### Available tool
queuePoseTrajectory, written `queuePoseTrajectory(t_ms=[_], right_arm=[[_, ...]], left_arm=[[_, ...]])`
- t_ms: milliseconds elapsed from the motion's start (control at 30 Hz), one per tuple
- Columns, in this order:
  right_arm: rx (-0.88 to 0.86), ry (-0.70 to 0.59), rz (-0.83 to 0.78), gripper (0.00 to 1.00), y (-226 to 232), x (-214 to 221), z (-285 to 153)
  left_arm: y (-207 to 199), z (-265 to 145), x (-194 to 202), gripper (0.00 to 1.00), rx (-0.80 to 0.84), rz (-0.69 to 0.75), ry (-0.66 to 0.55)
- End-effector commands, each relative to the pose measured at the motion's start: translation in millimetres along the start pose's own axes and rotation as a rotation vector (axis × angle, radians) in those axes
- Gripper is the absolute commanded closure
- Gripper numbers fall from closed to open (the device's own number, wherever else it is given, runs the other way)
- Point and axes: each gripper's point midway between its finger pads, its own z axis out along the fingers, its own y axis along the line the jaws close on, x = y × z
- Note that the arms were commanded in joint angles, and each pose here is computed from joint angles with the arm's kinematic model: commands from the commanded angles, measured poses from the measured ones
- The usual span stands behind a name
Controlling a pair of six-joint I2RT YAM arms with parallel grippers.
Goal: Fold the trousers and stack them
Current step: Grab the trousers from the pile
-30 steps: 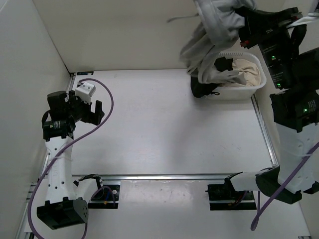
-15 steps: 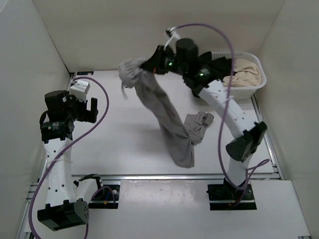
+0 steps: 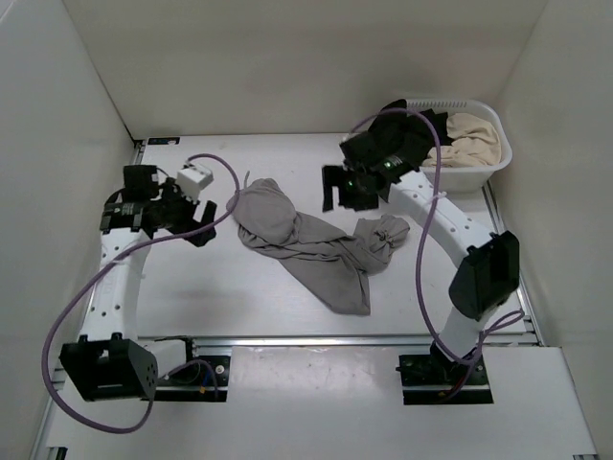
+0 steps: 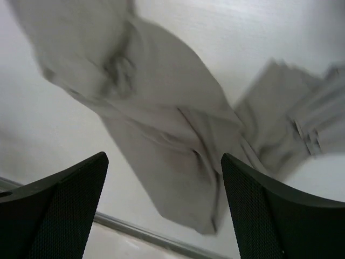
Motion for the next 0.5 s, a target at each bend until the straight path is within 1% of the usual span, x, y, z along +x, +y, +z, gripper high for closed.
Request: queuePoseTrajectory(t_ms=[0, 33, 67, 100, 133, 167, 200, 233, 267, 300, 367, 400, 467], right_arm=[[0.181, 0.207, -0.039, 0.1, -65, 80, 7], [0.195, 0.241, -0.04, 0.1, -73, 97, 15], [0.229, 0.316, -0.028, 0.1, -87, 130, 21], [0.244, 0.34, -0.005, 0.1, -92, 143, 25], [0.246, 0.361, 0.007, 0.1, -95, 154, 29], [0.244, 0.35, 0.018, 0.1, -96, 158, 35], [0.274, 0.34, 0.034, 0.1, -102, 161, 39], [0.299, 0.358, 0.04, 0.12, -110, 173, 44], [0.305, 0.37, 0.04, 0.17, -113, 179, 50], [0.295, 0.347, 0.04, 0.24, -111, 174, 57], [0.31, 0.367, 0.062, 0.45, -115, 183, 66], [0.29, 0.37, 0.067, 0.62, -111, 184, 70], [0.249, 0.388, 0.031, 0.74, -95, 194, 71]], left_arm=[[-39, 16, 5, 0.0, 0.15, 0.121, 0.046], [-50, 32, 18, 0.0, 0.176, 0.14, 0.109], [-54, 42, 26, 0.0, 0.175, 0.146, 0.144], [-53, 56, 27, 0.0, 0.154, 0.165, 0.147], [-57, 68, 36, 0.0, 0.139, 0.181, 0.19], [-61, 86, 57, 0.0, 0.158, 0.169, 0.264], [-61, 96, 63, 0.0, 0.155, 0.164, 0.289], [-58, 109, 62, 0.0, 0.135, 0.152, 0.293], [-54, 118, 60, 0.0, 0.123, 0.136, 0.298], [-51, 133, 68, 0.0, 0.12, 0.113, 0.337], [-42, 151, 62, 0.0, 0.088, 0.087, 0.333], [-37, 163, 58, 0.0, 0.08, 0.077, 0.343], [-31, 175, 50, 0.0, 0.064, 0.06, 0.339]])
